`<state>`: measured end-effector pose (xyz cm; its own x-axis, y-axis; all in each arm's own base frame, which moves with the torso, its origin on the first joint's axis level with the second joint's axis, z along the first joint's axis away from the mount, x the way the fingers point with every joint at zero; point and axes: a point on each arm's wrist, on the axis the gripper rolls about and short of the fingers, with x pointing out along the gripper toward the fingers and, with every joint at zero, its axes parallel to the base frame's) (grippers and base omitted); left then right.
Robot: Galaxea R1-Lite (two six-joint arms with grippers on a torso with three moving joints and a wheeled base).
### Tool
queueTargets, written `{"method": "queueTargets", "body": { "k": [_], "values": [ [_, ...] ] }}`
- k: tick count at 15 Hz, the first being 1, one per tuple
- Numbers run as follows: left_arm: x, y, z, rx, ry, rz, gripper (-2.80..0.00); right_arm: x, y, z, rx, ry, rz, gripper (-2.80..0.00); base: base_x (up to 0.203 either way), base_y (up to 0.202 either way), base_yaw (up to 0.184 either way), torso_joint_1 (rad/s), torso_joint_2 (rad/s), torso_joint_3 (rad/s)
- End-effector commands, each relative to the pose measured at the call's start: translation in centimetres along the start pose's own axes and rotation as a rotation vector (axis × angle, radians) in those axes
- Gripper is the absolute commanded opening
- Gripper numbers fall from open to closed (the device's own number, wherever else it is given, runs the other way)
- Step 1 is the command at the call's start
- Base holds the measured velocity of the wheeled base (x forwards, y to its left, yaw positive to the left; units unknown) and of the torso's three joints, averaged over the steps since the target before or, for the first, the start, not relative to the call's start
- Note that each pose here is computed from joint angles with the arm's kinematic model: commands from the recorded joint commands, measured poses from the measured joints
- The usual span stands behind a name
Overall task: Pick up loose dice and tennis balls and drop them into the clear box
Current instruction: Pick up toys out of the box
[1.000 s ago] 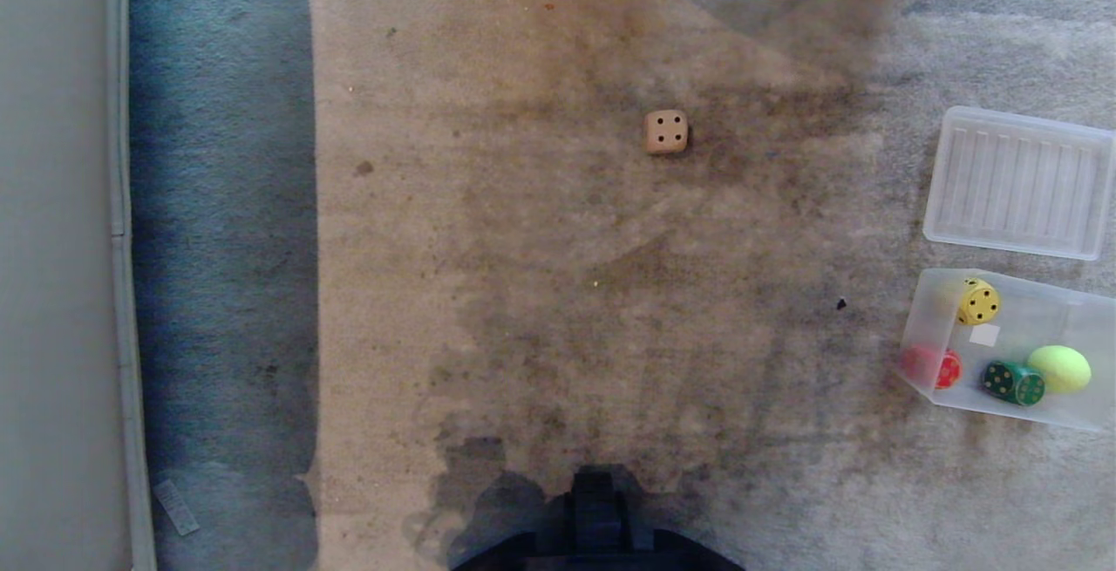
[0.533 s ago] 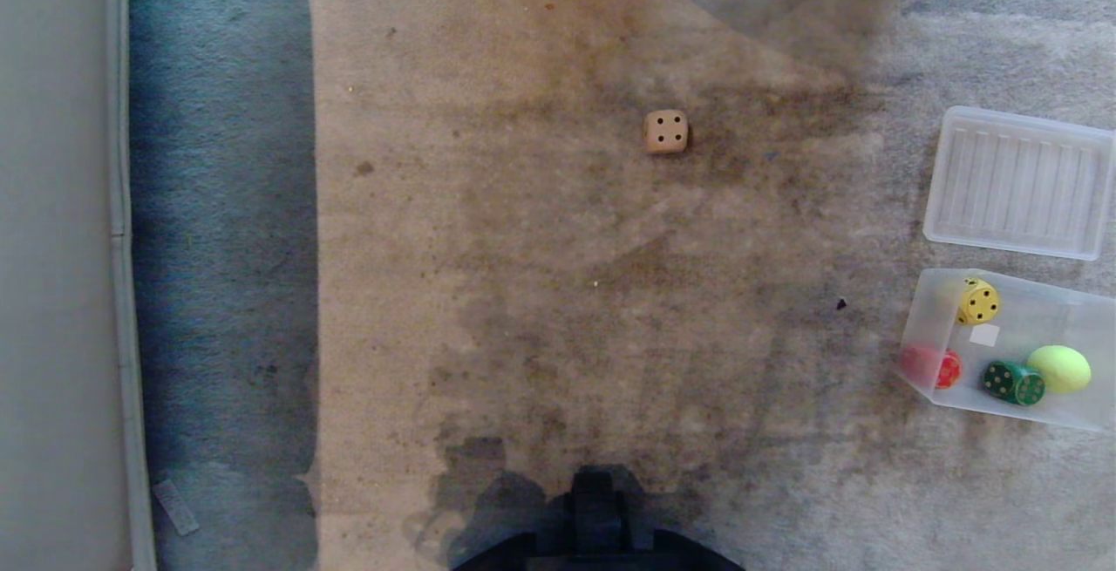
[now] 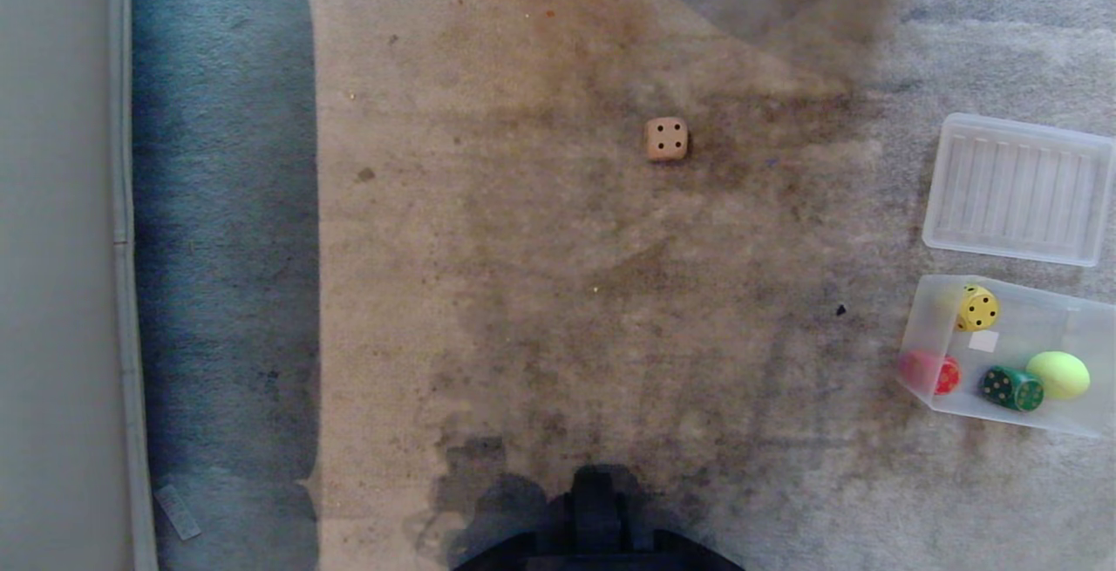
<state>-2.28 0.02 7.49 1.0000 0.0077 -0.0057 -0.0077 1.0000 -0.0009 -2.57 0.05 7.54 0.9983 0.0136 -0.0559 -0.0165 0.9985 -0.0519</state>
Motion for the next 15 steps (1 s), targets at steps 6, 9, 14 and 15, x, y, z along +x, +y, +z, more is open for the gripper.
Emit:
{"method": "queueTargets", "body": {
  "k": [6,9,14,15],
  "values": [
    [0.00,0.00,0.01,-0.001,-0.001,0.000,-2.80,0.00,0.00,0.00,-0.001,0.001,0.000,-2.80,0.180,0.000,0.001,0.002,0.00,0.002],
    [0.00,0.00,0.01,-0.001,-0.001,0.000,-2.80,0.00,0.00,0.00,-0.001,0.001,0.000,-2.80,0.038,0.000,0.001,0.001,0.00,0.000],
    [0.00,0.00,0.01,-0.001,-0.001,0.000,-2.80,0.00,0.00,0.00,-0.001,0.001,0.000,-2.80,0.000,0.000,0.000,0.000,0.00,0.000],
    [0.00,0.00,0.01,-0.001,-0.001,0.000,-2.80,0.00,0.00,0.00,-0.001,0.001,0.000,-2.80,0.000,0.000,0.000,0.000,0.00,0.000]
  ]
}}
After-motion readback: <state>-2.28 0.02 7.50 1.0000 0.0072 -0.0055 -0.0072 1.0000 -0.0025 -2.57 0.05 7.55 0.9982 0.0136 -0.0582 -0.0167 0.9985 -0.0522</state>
